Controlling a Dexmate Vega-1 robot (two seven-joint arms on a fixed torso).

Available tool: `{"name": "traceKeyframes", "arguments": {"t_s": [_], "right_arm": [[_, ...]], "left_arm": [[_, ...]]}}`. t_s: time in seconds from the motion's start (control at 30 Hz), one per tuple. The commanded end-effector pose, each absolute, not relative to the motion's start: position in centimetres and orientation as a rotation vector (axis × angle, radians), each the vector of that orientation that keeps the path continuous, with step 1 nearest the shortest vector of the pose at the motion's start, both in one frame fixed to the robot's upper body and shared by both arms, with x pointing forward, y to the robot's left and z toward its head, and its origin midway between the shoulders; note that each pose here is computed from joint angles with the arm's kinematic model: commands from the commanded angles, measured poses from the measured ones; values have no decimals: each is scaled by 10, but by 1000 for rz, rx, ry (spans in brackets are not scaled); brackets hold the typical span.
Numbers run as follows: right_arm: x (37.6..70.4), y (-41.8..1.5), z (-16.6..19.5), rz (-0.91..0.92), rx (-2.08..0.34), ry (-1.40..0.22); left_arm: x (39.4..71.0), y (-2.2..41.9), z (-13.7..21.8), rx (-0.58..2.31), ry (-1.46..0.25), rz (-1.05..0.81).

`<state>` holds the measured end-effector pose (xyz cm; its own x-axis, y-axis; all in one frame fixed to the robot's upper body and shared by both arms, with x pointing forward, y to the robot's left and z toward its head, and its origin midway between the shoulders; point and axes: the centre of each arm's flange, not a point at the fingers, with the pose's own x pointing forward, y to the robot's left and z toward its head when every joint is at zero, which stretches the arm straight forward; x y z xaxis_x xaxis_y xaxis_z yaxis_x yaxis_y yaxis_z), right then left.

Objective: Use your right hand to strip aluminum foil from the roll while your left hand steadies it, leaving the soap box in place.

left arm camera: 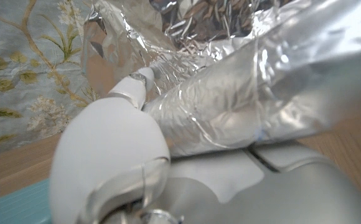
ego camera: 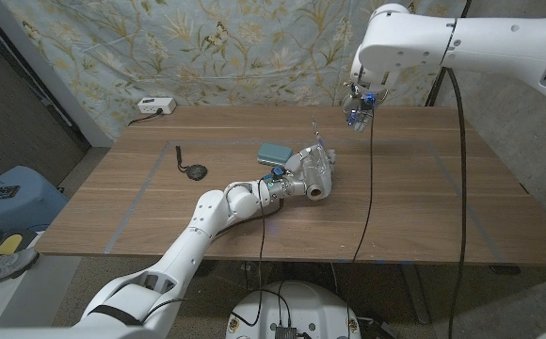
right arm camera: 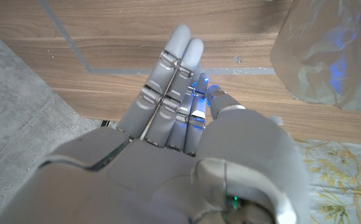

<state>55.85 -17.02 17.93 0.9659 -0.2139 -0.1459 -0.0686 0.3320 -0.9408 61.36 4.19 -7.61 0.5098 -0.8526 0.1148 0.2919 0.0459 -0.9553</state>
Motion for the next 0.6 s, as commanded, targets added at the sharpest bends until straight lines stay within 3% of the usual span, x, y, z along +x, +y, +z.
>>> {"name": "traceKeyframes", "arguments": {"t_s": [0.03,0.6], "right_arm": [[544,-179,177,-119,-1173,203],[497,-175,194,-87,-1135,106]], "left_arm": [[615,51,-61,-1126,511,-911],[620,56,-51,-1080,495,-875]]}}
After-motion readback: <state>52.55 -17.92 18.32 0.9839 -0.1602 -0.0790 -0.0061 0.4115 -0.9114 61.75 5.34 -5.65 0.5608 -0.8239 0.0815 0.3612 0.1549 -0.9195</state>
